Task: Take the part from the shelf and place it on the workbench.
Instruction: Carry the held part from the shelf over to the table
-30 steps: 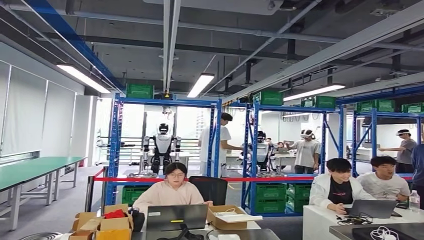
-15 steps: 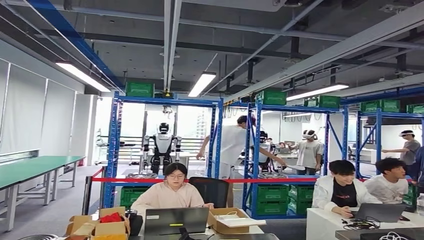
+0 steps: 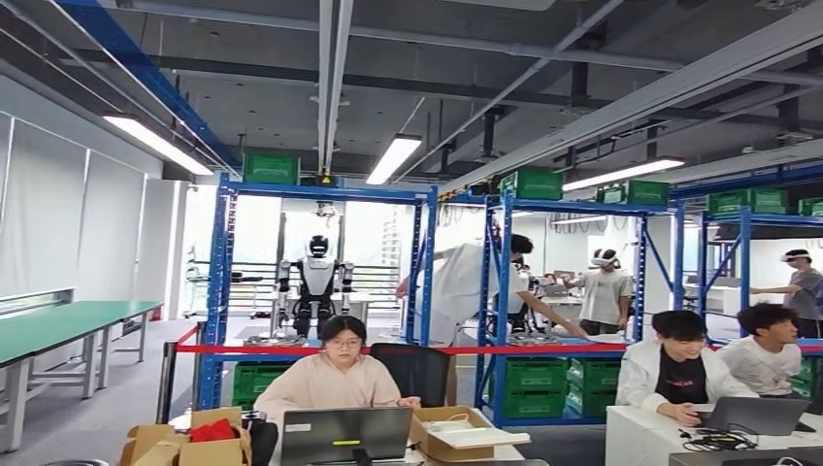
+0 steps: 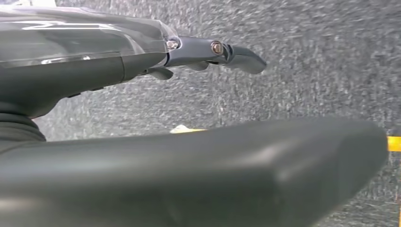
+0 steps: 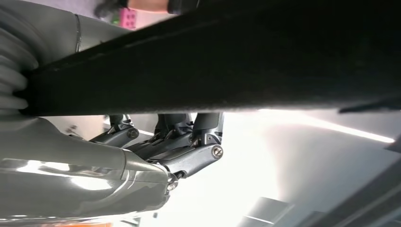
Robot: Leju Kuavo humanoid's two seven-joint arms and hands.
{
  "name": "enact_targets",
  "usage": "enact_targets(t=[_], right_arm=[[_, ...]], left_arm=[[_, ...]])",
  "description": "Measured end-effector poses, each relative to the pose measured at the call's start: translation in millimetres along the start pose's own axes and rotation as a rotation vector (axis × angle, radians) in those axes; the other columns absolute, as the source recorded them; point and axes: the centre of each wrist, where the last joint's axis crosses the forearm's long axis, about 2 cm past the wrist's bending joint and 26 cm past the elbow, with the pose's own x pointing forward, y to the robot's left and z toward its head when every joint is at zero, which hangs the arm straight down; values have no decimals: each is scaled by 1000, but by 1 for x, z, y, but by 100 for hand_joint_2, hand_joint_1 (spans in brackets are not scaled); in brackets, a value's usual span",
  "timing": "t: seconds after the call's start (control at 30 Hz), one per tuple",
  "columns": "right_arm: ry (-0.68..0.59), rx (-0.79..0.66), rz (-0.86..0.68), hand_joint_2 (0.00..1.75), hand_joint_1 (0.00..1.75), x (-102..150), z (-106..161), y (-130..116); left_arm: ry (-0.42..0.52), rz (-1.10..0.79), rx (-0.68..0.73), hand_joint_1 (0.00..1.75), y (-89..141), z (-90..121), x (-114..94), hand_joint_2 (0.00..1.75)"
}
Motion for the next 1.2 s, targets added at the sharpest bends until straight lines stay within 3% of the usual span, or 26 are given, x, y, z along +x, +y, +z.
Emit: enact_targets(t=[1.2], right_arm=[[1,8,1,175,175,0,0,0]], left_arm=[[-8,-9,0,0,2,-1,1,0]])
